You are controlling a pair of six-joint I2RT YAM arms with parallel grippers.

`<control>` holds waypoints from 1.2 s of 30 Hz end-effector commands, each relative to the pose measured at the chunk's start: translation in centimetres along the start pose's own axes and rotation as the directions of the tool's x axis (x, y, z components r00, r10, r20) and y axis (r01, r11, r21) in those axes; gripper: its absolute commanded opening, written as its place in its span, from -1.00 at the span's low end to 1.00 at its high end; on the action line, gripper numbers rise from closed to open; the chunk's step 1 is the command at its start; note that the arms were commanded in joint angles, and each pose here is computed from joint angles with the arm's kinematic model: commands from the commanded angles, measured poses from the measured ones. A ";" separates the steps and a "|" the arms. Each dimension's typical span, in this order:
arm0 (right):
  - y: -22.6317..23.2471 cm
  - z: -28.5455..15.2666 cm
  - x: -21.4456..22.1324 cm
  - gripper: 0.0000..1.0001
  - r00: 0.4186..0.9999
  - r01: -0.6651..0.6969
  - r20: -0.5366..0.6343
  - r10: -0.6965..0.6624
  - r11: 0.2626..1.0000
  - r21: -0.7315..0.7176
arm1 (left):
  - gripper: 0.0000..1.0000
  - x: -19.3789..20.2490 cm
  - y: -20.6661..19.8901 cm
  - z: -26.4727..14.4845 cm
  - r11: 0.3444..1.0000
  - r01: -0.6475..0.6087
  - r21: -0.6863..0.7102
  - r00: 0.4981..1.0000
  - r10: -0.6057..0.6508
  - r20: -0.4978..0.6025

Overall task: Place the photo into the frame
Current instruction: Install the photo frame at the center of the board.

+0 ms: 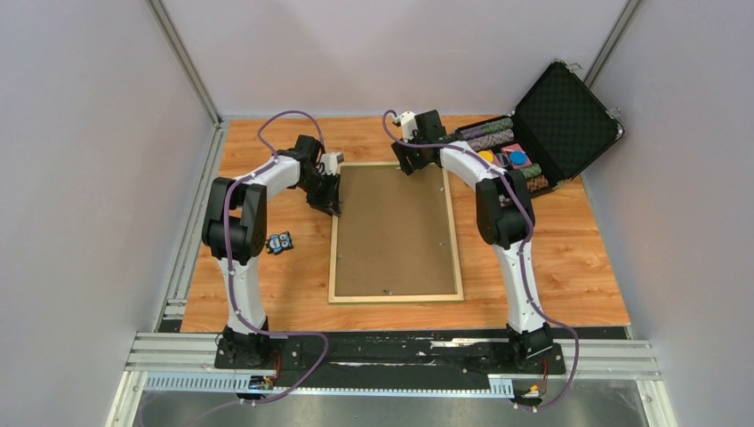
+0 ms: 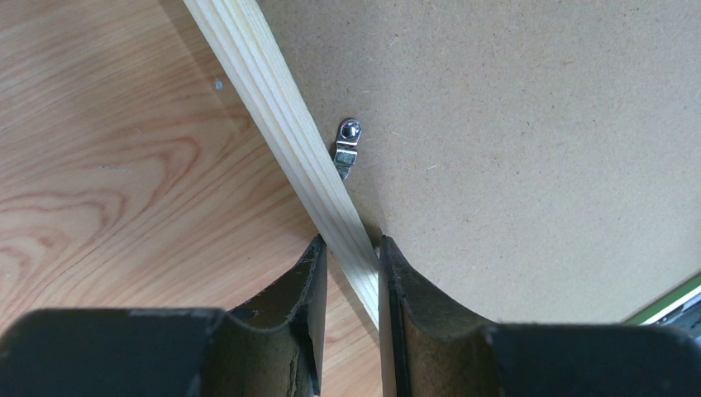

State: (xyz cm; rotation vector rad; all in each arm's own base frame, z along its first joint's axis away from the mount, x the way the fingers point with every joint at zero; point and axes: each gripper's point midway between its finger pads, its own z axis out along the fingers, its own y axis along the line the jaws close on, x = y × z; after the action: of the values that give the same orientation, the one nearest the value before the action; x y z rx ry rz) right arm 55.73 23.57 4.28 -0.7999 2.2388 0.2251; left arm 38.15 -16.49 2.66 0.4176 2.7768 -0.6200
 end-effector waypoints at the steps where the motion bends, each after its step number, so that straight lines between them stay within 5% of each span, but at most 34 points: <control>1: 0.8 -0.1 0.6 0.22 1.000 -0.017 -0.018 0.016 0.999 -0.049 | -1.00 -0.2 0.9 0.1 0.998 -0.059 -0.033 0.998 0.059 0.005; 36: 0.4 2.1 2.0 0.06 0.998 -0.037 -0.058 0.037 0.999 0.011 | -1.00 0.1 1.0 0.1 0.998 -0.057 -0.036 0.998 0.057 -0.006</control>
State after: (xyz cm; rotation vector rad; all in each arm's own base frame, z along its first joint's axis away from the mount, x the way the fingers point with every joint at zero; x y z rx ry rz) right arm 56.17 24.33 3.98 -0.8000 2.2312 0.2543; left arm 38.16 -16.43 2.69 0.4172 2.7784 -0.6151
